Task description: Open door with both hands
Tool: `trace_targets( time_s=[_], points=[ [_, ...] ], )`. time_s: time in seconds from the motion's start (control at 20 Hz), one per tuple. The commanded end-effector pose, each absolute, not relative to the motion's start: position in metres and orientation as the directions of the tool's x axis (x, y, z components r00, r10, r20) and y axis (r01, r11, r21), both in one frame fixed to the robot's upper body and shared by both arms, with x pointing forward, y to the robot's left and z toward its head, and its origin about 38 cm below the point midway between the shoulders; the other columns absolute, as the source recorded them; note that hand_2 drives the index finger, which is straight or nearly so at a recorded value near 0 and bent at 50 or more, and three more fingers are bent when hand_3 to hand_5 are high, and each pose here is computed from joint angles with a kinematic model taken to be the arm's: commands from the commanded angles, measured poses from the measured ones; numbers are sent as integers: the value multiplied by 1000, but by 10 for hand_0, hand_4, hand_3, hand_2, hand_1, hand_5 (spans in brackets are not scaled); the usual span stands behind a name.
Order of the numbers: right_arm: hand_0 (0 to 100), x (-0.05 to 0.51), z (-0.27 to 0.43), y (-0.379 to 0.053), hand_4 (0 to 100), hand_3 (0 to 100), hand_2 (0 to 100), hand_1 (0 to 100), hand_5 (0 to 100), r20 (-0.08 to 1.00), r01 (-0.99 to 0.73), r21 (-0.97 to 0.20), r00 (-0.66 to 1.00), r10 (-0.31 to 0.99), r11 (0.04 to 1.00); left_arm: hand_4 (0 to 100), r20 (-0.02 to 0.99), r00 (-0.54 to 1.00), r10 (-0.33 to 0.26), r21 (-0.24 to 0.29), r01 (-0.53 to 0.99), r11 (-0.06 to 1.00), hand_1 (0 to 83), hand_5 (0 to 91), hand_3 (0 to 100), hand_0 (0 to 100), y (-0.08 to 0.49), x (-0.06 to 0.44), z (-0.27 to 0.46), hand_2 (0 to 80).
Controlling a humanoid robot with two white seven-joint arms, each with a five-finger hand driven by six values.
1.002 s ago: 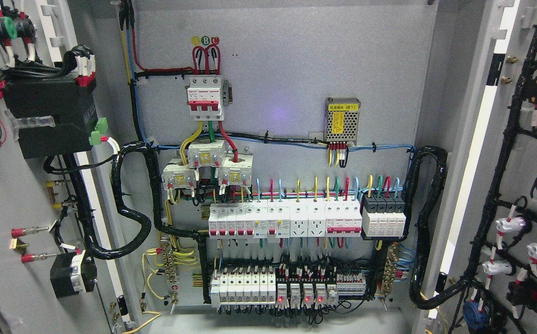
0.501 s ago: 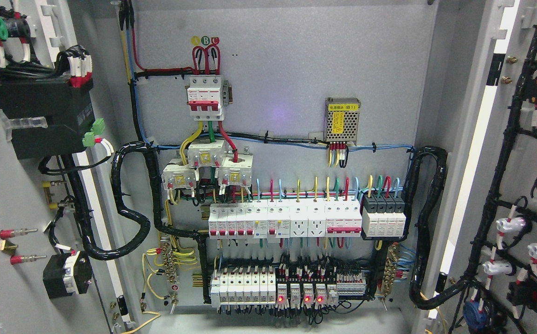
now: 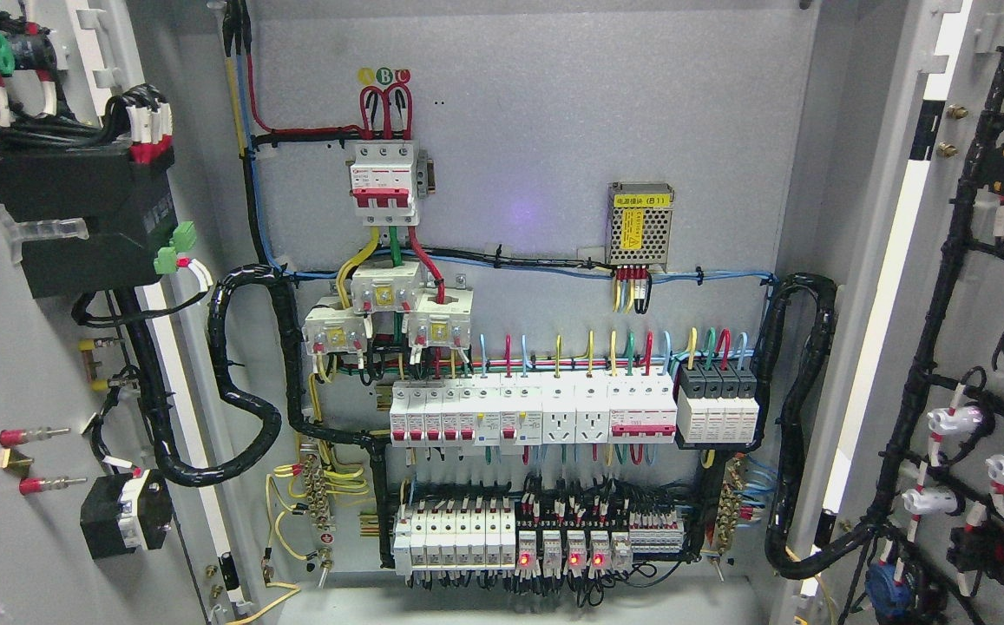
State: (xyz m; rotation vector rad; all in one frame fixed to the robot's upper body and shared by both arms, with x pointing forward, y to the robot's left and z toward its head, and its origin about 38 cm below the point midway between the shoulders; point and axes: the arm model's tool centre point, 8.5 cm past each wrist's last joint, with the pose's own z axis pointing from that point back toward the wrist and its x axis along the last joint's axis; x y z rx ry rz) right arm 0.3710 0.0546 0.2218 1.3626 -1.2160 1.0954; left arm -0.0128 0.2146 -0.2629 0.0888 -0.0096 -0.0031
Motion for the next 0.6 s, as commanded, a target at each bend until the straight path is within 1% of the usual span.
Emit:
trace_targets(
  time_s=[0.0,0.1,0.25,0.3,0.4,0.5,0.55],
  points=[
    [192,392,222,-26,0,0,0,0,0,991,-981,35,9,-134,192,0,27,1000,3,107,-6,994,0,0,0,0,223,-23,-264,0],
    [192,389,230,-38,0,0,0,0,0,982,-947,3,-59,-182,320,0,81,997,-14,124,4,992,0,0,0,0,229,-14,-264,0],
    [191,387,242,-57,0,0,0,0,0,958,-850,15,-139,-251,527,0,202,975,-95,153,64,986,0,0,0,0,238,13,-262,0],
    [191,385,244,-63,0,0,0,0,0,952,-811,35,-150,-266,584,0,242,964,-109,164,70,984,0,0,0,0,241,23,-259,0],
    [191,383,247,-80,0,0,0,0,0,947,-750,50,-174,-269,660,0,314,942,-121,180,67,981,0,0,0,0,246,44,-253,0],
    [191,381,252,-97,0,0,0,0,0,940,-707,32,-219,-262,706,0,363,922,-133,186,68,980,0,0,0,0,245,62,-249,0],
    [191,377,253,-106,0,0,0,0,0,933,-685,34,-239,-268,728,0,394,907,-150,189,80,979,0,0,0,0,244,73,-245,0]
  ],
)
